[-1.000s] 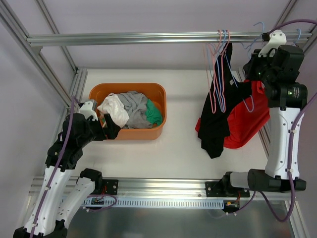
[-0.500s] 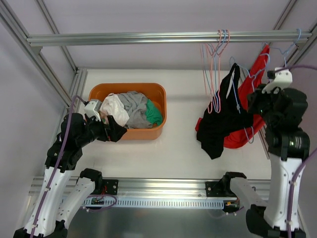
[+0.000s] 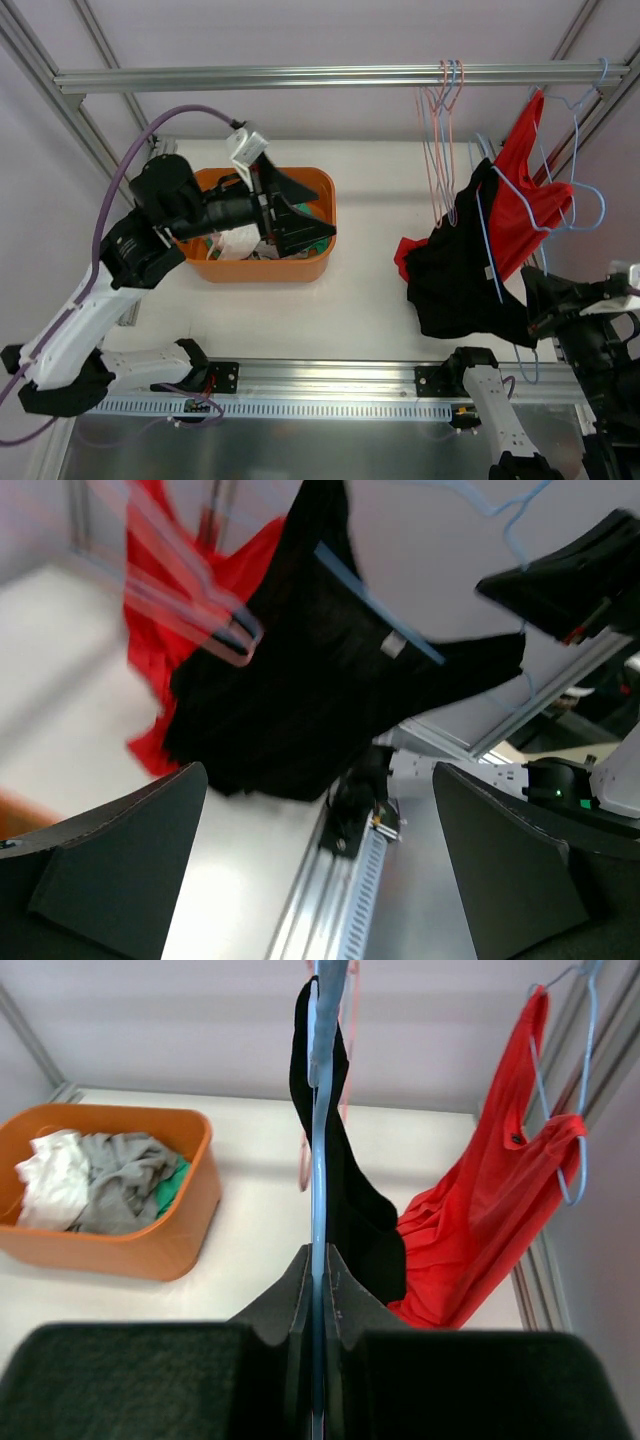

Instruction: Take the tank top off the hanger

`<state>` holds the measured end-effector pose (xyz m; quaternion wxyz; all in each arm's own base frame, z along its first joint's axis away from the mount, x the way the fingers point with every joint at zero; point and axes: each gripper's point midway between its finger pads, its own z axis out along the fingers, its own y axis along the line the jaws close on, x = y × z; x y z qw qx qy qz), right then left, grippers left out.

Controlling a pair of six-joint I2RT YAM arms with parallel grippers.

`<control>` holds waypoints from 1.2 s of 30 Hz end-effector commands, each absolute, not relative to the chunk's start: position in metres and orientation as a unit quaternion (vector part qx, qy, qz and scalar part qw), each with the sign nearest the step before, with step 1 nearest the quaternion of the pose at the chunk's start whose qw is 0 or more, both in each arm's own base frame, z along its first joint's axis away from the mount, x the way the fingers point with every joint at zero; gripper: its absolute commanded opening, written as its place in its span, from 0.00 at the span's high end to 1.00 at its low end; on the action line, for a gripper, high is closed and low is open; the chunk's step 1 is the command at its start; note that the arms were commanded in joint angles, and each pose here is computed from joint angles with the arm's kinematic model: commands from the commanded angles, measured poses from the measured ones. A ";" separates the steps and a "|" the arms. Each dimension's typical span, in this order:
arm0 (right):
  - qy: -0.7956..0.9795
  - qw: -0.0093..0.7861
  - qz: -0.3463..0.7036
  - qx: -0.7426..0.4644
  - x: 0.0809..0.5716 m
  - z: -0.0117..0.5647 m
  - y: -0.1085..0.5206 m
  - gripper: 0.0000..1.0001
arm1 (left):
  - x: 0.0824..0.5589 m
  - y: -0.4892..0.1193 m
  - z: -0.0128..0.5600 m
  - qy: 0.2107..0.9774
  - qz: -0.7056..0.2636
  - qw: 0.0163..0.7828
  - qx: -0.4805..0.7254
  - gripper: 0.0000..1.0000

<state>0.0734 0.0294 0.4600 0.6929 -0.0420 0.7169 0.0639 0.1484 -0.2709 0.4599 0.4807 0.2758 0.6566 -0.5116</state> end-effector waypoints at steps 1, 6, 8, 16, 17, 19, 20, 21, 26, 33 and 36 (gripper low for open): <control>0.718 0.684 0.102 -0.079 0.050 0.462 0.046 1.00 | 0.154 -0.314 0.511 0.588 -0.498 0.542 0.335 0.01; 0.701 0.691 0.136 -0.114 0.027 0.469 0.051 1.00 | 0.150 -0.389 0.526 0.548 -0.493 0.545 0.399 0.01; 0.698 0.690 0.146 -0.123 0.024 0.470 0.054 1.00 | 0.155 -0.418 0.518 0.546 -0.470 0.555 0.416 0.01; 0.695 0.683 0.169 -0.147 0.025 0.473 0.062 1.00 | 0.181 -0.460 0.490 0.566 -0.419 0.569 0.424 0.24; 0.695 0.683 0.169 -0.148 0.025 0.473 0.062 1.00 | 0.183 -0.461 0.489 0.568 -0.415 0.572 0.423 0.37; 0.693 0.684 0.170 -0.150 0.025 0.474 0.062 1.00 | 0.188 -0.464 0.485 0.572 -0.406 0.574 0.422 0.49; 0.692 0.685 0.171 -0.150 0.025 0.475 0.062 1.00 | 0.188 -0.464 0.482 0.574 -0.404 0.573 0.422 0.56; 0.692 0.686 0.170 -0.150 0.026 0.475 0.062 1.00 | 0.189 -0.465 0.480 0.576 -0.403 0.572 0.423 0.66; 0.699 0.679 0.165 -0.150 0.032 0.471 0.059 1.00 | 0.198 -0.457 0.469 0.598 -0.381 0.576 0.407 0.98; 0.691 0.656 0.203 -0.224 0.024 0.463 0.071 1.00 | 0.240 -0.371 0.474 0.681 -0.279 0.640 0.220 1.00; 0.661 0.632 0.267 -0.303 0.004 0.463 0.090 1.00 | 0.249 -0.310 0.487 0.691 -0.238 0.674 0.108 1.00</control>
